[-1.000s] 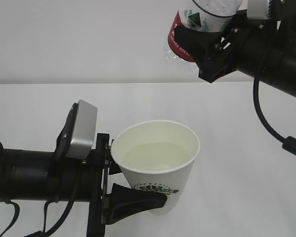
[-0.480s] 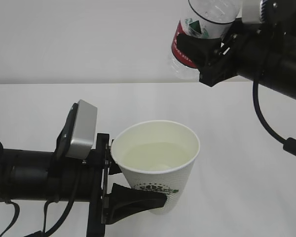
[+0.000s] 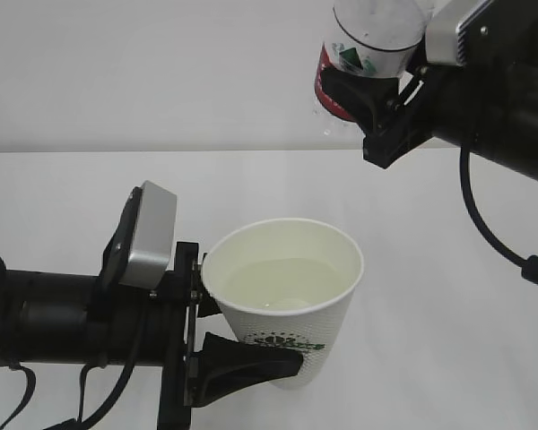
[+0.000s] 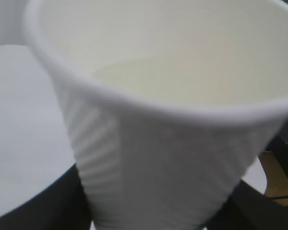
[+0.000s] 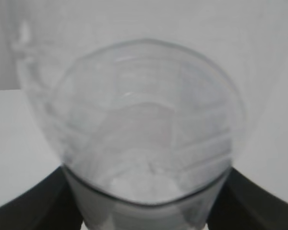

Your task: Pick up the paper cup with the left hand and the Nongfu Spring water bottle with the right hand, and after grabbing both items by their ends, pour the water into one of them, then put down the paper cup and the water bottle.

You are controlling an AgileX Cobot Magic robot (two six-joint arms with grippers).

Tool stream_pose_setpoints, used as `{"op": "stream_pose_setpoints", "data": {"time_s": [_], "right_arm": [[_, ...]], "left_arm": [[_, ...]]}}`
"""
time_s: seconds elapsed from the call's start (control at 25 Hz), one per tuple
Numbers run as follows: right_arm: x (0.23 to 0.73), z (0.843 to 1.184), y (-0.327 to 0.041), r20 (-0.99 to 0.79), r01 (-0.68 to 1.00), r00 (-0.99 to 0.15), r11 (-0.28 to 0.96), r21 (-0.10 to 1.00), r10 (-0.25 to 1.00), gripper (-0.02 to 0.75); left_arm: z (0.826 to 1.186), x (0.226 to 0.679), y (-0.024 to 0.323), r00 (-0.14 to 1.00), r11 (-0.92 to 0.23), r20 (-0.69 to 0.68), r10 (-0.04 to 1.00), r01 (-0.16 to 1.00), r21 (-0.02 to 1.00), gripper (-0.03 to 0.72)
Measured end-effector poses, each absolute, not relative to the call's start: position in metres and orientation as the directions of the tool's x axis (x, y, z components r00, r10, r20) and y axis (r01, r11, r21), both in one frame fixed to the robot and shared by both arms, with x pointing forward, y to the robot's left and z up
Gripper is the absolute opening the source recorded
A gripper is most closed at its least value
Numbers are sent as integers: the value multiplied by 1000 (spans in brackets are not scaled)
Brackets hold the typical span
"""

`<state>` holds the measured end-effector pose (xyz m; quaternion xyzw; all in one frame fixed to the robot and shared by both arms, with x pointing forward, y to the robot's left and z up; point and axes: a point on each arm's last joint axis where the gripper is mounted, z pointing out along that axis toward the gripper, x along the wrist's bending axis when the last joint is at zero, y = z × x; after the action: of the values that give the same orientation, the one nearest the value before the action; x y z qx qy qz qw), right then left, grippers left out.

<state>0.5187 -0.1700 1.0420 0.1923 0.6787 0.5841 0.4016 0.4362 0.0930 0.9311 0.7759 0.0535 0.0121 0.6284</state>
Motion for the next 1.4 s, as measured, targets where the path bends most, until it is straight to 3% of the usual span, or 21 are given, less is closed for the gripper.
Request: {"op": "stream_pose_setpoints", "data": {"time_s": [0.88,1.4], "right_arm": [[526,1041,-180,-255,-130,-520,219,967,815,493],[539,1038,-216,-224,-55,-413,222,974,883,493]], "left_arm": [[931,436,93,994,-206,-48,99,68,976,445],[931,436,93,994,-206,-48,99,68,976,441]]}}
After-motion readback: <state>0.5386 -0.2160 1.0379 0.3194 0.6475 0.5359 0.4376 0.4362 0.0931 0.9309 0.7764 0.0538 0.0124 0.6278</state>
